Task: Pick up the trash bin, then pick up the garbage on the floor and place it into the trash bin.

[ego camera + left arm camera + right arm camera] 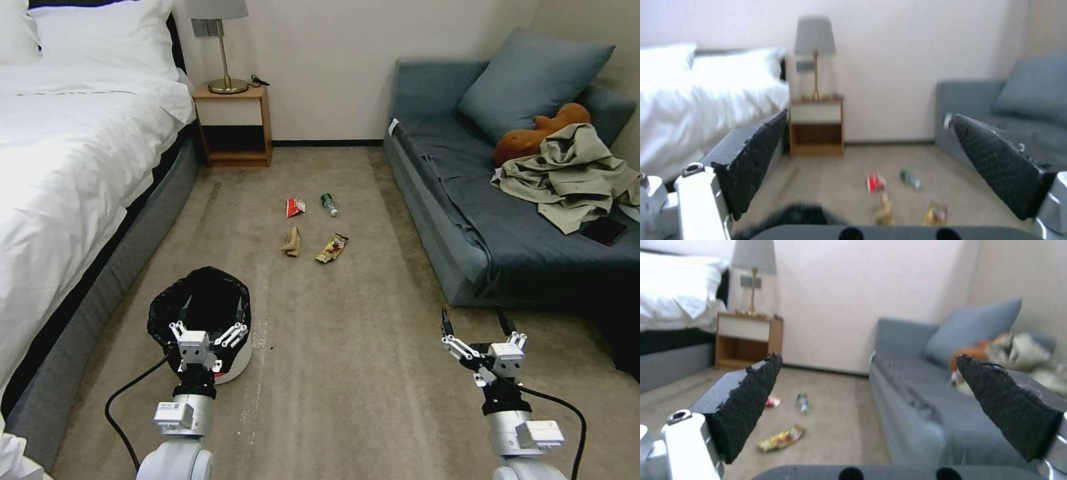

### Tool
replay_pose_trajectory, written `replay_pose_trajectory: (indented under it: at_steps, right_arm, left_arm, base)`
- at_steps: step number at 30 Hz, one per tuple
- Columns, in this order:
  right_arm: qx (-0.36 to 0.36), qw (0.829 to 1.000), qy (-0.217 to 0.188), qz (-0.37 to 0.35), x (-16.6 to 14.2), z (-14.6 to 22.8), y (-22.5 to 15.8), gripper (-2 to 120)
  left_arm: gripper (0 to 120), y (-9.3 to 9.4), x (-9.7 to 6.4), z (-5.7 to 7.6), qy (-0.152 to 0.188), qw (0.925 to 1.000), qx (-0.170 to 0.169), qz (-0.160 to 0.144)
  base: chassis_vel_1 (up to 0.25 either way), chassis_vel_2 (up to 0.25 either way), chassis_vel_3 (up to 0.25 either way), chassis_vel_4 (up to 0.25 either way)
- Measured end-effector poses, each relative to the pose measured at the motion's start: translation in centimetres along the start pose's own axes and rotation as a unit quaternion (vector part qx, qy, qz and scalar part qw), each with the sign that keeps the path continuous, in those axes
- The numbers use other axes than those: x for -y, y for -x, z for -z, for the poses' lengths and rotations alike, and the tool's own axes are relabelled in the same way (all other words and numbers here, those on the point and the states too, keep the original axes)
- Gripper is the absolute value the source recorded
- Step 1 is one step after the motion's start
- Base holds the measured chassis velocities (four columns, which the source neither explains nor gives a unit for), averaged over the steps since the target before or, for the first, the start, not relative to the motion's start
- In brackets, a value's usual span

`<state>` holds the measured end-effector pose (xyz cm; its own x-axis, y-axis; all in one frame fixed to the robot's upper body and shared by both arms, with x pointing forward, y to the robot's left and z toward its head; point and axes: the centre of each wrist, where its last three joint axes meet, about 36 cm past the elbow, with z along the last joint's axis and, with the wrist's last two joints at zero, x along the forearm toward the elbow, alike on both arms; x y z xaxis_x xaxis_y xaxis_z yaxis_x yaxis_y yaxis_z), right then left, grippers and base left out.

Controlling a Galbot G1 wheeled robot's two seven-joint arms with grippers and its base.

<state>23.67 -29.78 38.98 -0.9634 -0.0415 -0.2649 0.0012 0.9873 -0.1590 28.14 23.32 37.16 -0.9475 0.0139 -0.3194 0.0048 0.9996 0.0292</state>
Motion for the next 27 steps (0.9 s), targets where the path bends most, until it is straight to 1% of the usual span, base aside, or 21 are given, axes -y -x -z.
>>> replay_pose_trajectory:
  at_steps: [1, 3, 4, 5, 6, 9, 11, 12, 13, 14, 15, 16, 17, 18, 20, 21, 23, 24, 25, 26, 27]
  right_arm:
    - [0.0, 1.0, 0.0, 0.0, 0.0, 0.0, 0.0, 100]
    - [0.033, 0.999, -0.022, 0.008, 1.2, 0.9, -1.0, 100]
    - [0.033, 0.999, -0.022, 0.008, 1.2, 0.9, -1.0, 100]
    - [0.054, 0.998, -0.039, 0.014, 2.0, 1.5, -1.8, 100]
    - [0.054, 0.998, -0.039, 0.014, 2.0, 1.5, -1.8, 100]
    - [0.084, 0.994, -0.067, 0.025, 3.1, 2.5, -2.8, 100]
    - [0.092, 0.992, -0.076, 0.029, 3.4, 2.8, -3.1, 100]
    - [0.092, 0.992, -0.076, 0.029, 3.4, 2.8, -3.1, 100]
    - [0.093, 0.992, -0.077, 0.03, 3.4, 2.8, -3.1, 100]
    - [0.093, 0.992, -0.077, 0.03, 3.4, 2.8, -3.1, 100]
    - [0.092, 0.992, -0.077, 0.03, 3.4, 2.8, -3.1, 100]
    - [0.092, 0.992, -0.077, 0.03, 3.4, 2.8, -3.1, 100]
    - [0.088, 0.993, -0.077, 0.027, 3.4, 2.9, -3.0, 100]
    - [0.088, 0.993, -0.077, 0.027, 3.4, 2.9, -3.0, 100]
    - [0.084, 0.993, -0.076, 0.025, 3.3, 2.9, -2.9, 100]
    - [0.084, 0.993, -0.076, 0.025, 3.3, 2.9, -2.9, 100]
    - [0.083, 0.993, -0.075, 0.024, 3.3, 2.9, -2.8, 100]
    - [0.083, 0.993, -0.075, 0.024, 3.3, 2.9, -2.8, 100]
    - [0.082, 0.993, -0.075, 0.026, 3.2, 3.1, -2.9, 100]
    - [0.082, 0.993, -0.075, 0.026, 3.2, 3.1, -2.9, 100]
    - [0.082, 0.993, -0.075, 0.027, 3.2, 3.1, -2.9, 100]
  left_arm:
    - [100, 0.0, 0.0, 0.0, 0.0, 1.0, 0.0, 0.0]
    - [100, -0.3, -0.2, 0.3, -0.005, 0.9992, 0.039, 0.003]
    - [100, -0.3, -0.2, 0.3, -0.005, 0.9992, 0.039, 0.003]
    - [100, -0.3, -0.9, 0.6, -0.007, 0.9986, 0.05, 0.017]
    - [100, -0.3, -0.9, 0.6, -0.007, 0.9986, 0.05, 0.017]
    - [100, 0.0, -1.6, 0.9, -0.017, 0.9984, 0.043, 0.032]
    - [100, 0.9, -3.0, 1.5, -0.031, 0.9978, 0.01, 0.057]
    - [100, 0.9, -3.0, 1.5, -0.031, 0.9978, 0.01, 0.057]
    - [100, 1.4, -3.9, 1.7, -0.028, 0.9975, -0.003, 0.065]
    - [100, 1.4, -3.9, 1.7, -0.028, 0.9975, -0.003, 0.065]
    - [100, 2.1, -5.0, 2.1, -0.024, 0.9967, -0.02, 0.075]
    - [100, 2.1, -5.0, 2.1, -0.024, 0.9967, -0.02, 0.075]
    - [100, 2.8, -6.4, 2.9, -0.017, 0.9955, -0.04, 0.084]
    - [100, 2.8, -6.4, 2.9, -0.017, 0.9955, -0.04, 0.084]
    - [100, 4.0, -8.3, 4.8, -0.02, 0.9922, -0.075, 0.098]
    - [100, 4.0, -8.3, 4.8, -0.02, 0.9922, -0.075, 0.098]
    - [100, 5.1, -9.8, 6.5, -0.017, 0.9879, -0.113, 0.104]
    - [100, 5.1, -9.8, 6.5, -0.017, 0.9879, -0.113, 0.104]
    - [100, 6.1, -11.0, 7.7, -0.011, 0.9846, -0.138, 0.107]
    - [100, 6.1, -11.0, 7.7, -0.011, 0.9846, -0.138, 0.107]
    - [100, 6.9, -11.8, 8.5, -0.009, 0.9824, -0.152, 0.108]
  base:
    - [0.0, 0.0, 0.0, 0.0]
    - [0.0, 0.0, 0.0, 0.0]
    - [0.0, 0.0, 0.0, 0.0]
    - [0.0, 0.0, 0.0, 0.0]
    - [0.0, 0.0, 0.0, 0.0]
    - [0.0, 0.0, 0.0, 0.0]
    - [0.0, 0.0, 0.0, 0.0]
    - [0.0, 0.0, 0.0, 0.0]
    - [0.0, 0.0, 0.0, 0.0]
    - [0.0, 0.0, 0.0, 0.0]
    - [0.0, 0.0, 0.0, 0.0]
    - [0.0, 0.0, 0.0, 0.0]
    - [0.0, 0.0, 0.0, 0.0]
    - [0.0, 0.0, 0.0, 0.0]
    - [0.0, 0.0, 0.0, 0.0]
    - [0.0, 0.0, 0.0, 0.0]
    - [0.0, 0.0, 0.0, 0.0]
    - [0.0, 0.0, 0.0, 0.0]
    - [0.0, 0.0, 0.0, 0.0]
    - [0.0, 0.0, 0.0, 0.0]
    - [0.0, 0.0, 0.0, 0.0]
